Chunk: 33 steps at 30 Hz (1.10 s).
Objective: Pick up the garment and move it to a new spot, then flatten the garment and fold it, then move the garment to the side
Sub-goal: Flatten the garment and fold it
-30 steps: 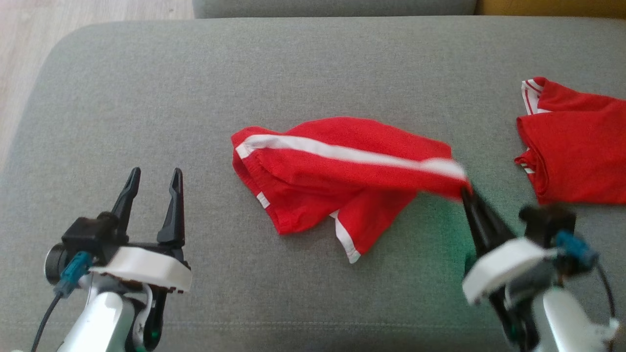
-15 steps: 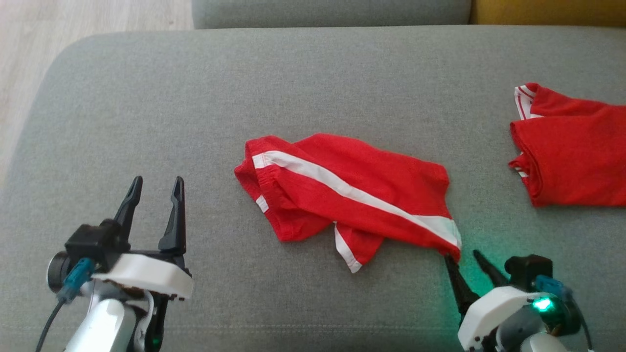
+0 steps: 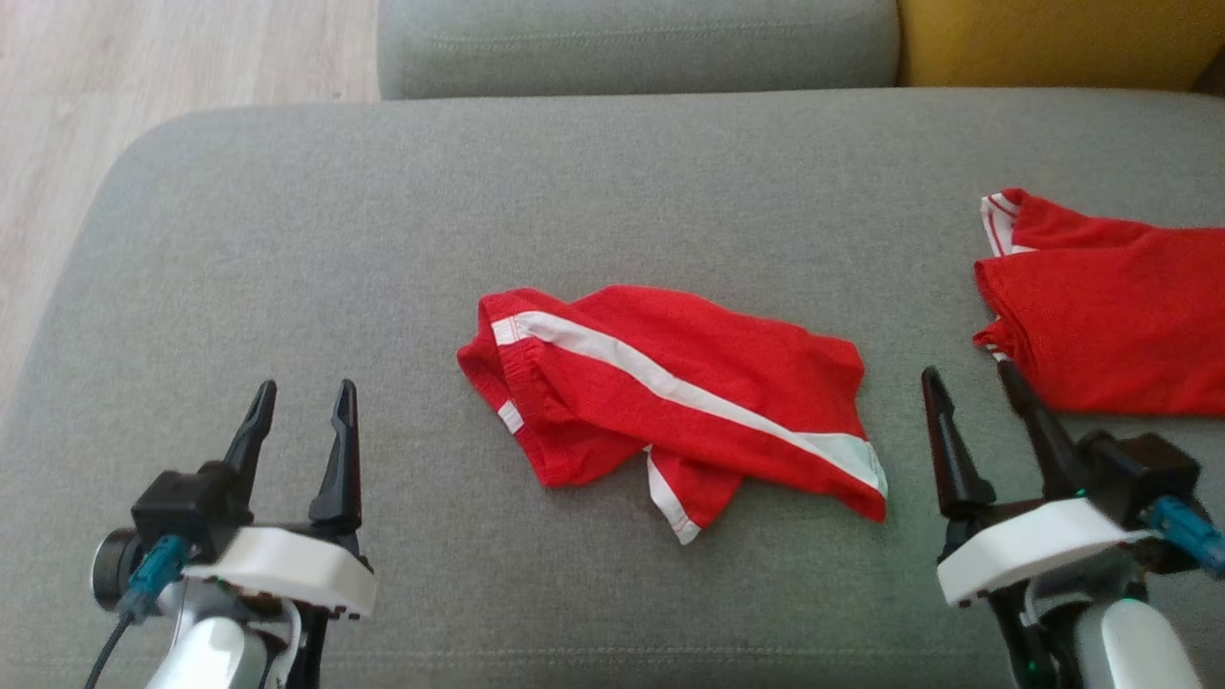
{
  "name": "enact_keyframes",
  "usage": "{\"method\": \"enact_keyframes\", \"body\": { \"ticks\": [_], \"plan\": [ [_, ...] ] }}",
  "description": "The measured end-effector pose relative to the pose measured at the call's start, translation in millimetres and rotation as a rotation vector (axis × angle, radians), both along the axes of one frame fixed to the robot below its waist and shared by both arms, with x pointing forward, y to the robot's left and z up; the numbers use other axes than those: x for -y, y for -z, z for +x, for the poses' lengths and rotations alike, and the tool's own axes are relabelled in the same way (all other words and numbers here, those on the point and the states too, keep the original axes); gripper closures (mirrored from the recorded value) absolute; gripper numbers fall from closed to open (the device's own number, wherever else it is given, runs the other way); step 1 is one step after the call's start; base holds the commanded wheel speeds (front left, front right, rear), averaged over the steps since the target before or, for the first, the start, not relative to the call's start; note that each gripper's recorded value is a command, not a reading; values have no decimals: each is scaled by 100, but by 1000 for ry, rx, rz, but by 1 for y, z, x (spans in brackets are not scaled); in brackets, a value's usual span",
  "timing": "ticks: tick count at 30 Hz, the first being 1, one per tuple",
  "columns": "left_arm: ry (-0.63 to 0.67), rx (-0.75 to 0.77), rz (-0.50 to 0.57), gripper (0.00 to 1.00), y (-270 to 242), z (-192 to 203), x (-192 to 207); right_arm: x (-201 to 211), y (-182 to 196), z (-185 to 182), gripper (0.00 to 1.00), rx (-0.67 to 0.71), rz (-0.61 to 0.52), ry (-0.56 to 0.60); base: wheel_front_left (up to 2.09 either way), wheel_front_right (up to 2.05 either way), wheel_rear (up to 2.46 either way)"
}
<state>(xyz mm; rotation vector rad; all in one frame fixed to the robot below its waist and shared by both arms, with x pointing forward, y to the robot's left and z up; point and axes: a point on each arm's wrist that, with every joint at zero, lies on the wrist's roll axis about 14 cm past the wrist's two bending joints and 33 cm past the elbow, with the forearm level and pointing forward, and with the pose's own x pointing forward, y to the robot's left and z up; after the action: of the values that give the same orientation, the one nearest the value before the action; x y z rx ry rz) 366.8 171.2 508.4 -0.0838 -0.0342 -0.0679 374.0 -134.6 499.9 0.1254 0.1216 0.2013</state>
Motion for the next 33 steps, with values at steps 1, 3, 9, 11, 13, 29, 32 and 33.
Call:
{"method": "enact_keyframes", "body": {
  "ticks": [1, 3, 9, 11, 13, 29, 32, 33],
  "plan": [
    [-1, 2, 1, 0, -1, -1, 0, 1, -7, 0, 0, 20, -6, 3, 0, 0, 0],
    [1, 1, 2, 0, -2, -3, 1, 3, -16, 0, 0, 45, -12, 7, 0, 0, 0],
    [1, -11, 6, 0, -1, -7, 1, 4, -21, -2, 0, 46, -21, 8, 0, 0, 0],
    [4, -14, 6, 0, -2, -7, 2, 4, -20, -4, 0, 39, -22, 8, 0, 0, 0],
    [2, -13, 6, 0, -2, -7, 2, 4, -17, -5, 0, 31, -23, 9, 0, 0, 0],
    [161, -77, -30, 0, 0, 26, 43, 2, -2, 3, 0, -18, -22, 0, 0, 0, 0],
    [232, -88, -75, 0, -5, 49, 67, 2, 1, 9, 0, -25, -21, 1, 0, 0, 0],
    [252, -98, -91, 0, -4, 55, 75, 3, 1, 10, 0, -27, -21, 4, 0, 0, 0]
  ]
}}
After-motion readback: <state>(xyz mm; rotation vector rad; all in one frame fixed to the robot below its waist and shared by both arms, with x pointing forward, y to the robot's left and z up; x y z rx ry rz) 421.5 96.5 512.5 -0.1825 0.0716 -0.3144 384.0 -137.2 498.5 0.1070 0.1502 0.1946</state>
